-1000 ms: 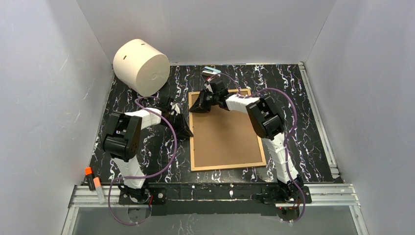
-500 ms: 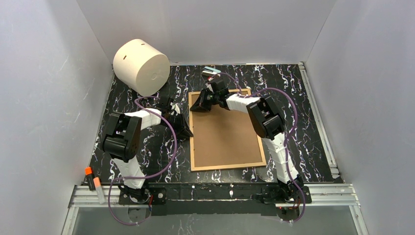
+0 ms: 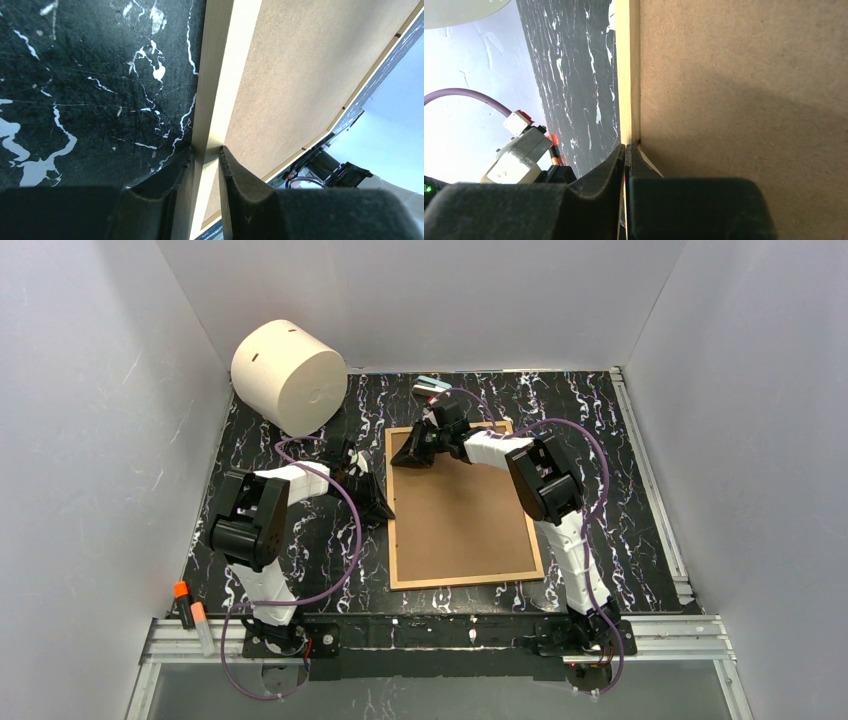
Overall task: Put the photo into the frame
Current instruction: Install the photo frame at the center of the board.
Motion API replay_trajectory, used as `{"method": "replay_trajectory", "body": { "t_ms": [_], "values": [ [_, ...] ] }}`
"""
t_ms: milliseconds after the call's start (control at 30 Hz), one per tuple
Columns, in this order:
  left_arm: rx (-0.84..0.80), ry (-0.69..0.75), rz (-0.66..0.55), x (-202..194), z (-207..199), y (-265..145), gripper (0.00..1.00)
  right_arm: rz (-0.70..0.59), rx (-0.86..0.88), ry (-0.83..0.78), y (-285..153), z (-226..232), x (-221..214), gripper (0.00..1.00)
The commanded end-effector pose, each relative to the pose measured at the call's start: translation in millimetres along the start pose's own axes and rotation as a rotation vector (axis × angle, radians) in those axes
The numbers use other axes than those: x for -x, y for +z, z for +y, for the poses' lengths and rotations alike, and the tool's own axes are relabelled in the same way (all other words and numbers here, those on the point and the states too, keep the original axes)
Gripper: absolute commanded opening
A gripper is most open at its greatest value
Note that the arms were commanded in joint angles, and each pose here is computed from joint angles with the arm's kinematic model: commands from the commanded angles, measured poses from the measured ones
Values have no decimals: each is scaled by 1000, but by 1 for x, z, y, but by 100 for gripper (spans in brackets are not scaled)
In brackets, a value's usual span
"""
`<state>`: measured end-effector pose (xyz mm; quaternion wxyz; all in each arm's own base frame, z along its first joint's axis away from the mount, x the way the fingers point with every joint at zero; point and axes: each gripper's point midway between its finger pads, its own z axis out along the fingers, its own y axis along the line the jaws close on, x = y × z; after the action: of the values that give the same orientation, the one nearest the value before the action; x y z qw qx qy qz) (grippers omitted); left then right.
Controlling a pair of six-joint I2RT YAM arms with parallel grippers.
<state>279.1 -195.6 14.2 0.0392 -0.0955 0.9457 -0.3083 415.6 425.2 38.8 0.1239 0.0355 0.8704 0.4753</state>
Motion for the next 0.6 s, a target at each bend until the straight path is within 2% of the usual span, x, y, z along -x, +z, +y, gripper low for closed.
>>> {"method": "replay_trajectory", "body": {
  "t_ms": [0, 333, 467, 567],
  "values": [
    [369, -4, -8, -14, 94, 18, 18, -3, -232, 48, 5, -77, -10, 13],
    [374, -9, -8, -14, 96, 18, 18, -25, -470, 45, -1, -125, -14, 12],
    [373, -10, -13, -12, 94, 17, 18, -80, -480, 6, -17, -105, 2, 13],
    [371, -9, -19, -8, 91, 16, 18, -174, -460, -46, -51, -62, 33, 14]
  ]
}}
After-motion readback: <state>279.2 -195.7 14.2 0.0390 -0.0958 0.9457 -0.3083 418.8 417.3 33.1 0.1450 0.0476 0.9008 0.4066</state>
